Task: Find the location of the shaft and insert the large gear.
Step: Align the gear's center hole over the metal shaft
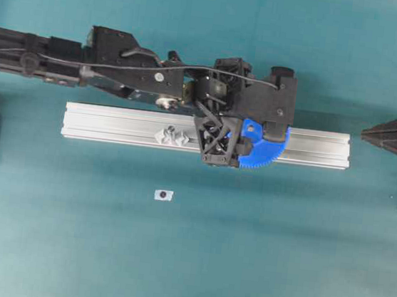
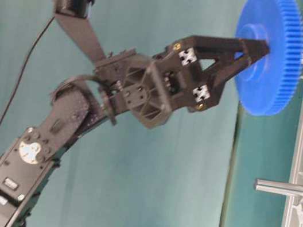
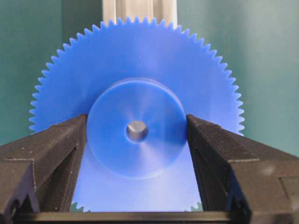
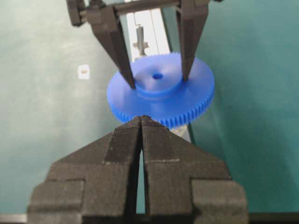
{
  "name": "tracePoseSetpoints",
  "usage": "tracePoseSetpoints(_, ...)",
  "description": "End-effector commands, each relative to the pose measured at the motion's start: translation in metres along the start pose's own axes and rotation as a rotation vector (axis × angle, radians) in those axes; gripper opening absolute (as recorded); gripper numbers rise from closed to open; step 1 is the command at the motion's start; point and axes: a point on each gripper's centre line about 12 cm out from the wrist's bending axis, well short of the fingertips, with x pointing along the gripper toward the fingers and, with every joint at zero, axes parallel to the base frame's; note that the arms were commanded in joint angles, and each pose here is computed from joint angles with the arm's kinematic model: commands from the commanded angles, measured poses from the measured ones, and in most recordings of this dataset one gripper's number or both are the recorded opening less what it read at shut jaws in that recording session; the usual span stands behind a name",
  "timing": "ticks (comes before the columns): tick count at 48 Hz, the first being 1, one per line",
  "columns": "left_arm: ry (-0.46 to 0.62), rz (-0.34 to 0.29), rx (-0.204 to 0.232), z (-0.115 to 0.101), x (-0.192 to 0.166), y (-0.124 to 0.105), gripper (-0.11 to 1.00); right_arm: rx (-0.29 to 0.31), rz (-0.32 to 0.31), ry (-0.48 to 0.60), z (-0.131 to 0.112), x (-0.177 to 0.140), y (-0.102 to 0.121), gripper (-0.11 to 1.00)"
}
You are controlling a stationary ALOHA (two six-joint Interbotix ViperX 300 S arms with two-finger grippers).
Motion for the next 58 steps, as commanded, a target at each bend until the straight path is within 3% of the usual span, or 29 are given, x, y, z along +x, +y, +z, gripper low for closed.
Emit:
tracePoseSetpoints(1, -0.056, 0.025, -0.008, 0.019, -0.01, 0.013, 0.72, 0.01, -0.006, -0.011, 0.003, 0.0, -0.001, 0.04)
tracePoseSetpoints(17, -0.016, 0.044, -0.029, 0.012, -0.005, 0.029, 0.72, 0.012, -0.016, -0.01, 0.002, -0.001, -0.003, 0.04)
tracePoseSetpoints(58, -0.002, 0.041, -0.047, 0.01, -0.004, 0.029, 0.72, 0.012, -0.017, -0.009, 0.001, 0.0, -0.003, 0.04)
